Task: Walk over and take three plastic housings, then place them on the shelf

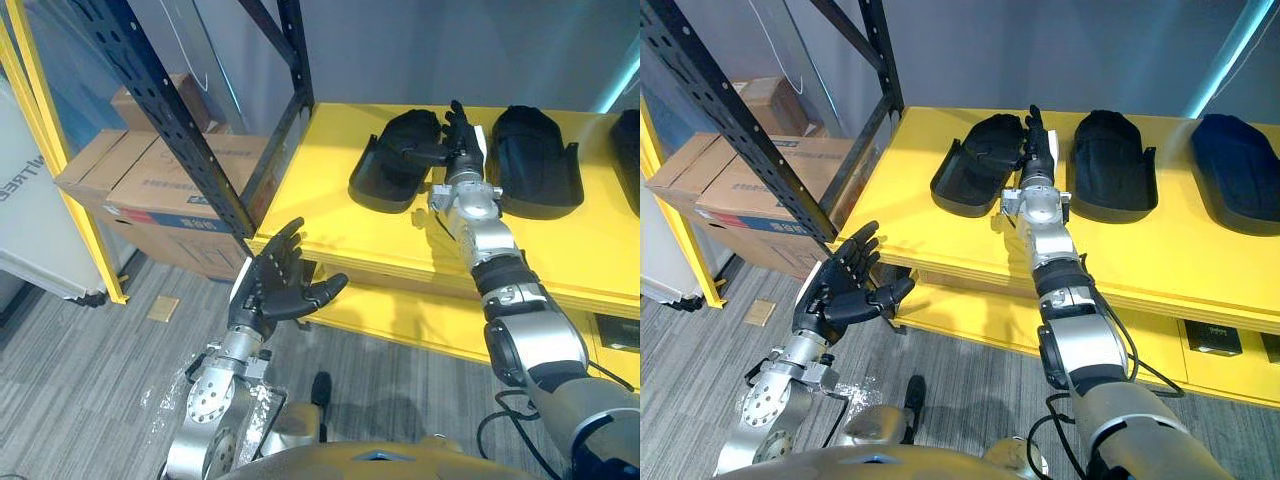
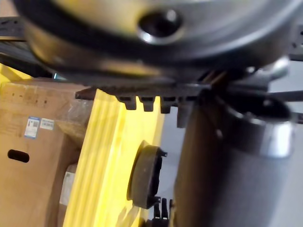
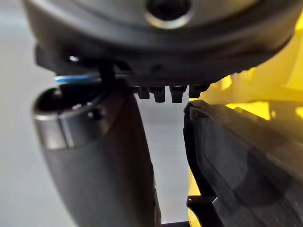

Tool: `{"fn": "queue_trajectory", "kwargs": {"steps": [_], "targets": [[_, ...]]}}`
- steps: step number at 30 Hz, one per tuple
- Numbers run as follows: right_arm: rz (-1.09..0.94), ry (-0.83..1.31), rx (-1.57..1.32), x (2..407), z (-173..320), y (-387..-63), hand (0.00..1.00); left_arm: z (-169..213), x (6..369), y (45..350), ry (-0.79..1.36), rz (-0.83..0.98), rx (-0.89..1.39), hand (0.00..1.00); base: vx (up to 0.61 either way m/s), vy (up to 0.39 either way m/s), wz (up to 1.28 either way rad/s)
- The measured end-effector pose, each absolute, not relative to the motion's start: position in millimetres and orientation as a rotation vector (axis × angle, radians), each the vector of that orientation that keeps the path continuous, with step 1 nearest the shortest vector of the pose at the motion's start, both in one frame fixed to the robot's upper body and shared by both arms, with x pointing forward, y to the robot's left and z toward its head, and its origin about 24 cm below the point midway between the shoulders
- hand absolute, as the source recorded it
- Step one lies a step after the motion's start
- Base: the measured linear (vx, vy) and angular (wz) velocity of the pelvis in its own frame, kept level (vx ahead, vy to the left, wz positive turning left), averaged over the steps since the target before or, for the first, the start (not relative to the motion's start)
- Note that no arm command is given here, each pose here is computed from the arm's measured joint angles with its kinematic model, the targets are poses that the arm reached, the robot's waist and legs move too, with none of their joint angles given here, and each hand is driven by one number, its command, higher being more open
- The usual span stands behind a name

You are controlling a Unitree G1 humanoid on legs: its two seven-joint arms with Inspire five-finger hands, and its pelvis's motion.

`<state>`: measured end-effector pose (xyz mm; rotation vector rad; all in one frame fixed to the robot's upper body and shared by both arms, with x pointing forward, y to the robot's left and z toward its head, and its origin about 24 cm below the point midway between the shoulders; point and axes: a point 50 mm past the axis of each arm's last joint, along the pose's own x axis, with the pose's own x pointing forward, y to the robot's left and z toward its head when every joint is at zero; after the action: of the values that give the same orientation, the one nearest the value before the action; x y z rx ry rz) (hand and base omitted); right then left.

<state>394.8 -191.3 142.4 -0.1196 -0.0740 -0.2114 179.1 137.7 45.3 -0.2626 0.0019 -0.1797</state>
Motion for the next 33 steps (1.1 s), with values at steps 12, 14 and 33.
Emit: {"fn": "queue_trajectory", "kwargs": {"steps": [12,14,33], "targets": [[-0.153,-0.047,-0.151,398,144,-179,1.00,40,173,133,0.035,-0.163,-0.279,1.00,-0.01,-0.040,0.00],[-0.137,-0.061,-0.154,400,151,-175,1.00,41,174,132,0.033,-0.151,-0.288,1.00,-0.02,-0.042,0.00],[-0.078,-0.145,-0.301,407,176,-160,1.00,44,174,132,0.002,-0.143,-0.297,1.00,0.00,-0.036,0.04]]}}
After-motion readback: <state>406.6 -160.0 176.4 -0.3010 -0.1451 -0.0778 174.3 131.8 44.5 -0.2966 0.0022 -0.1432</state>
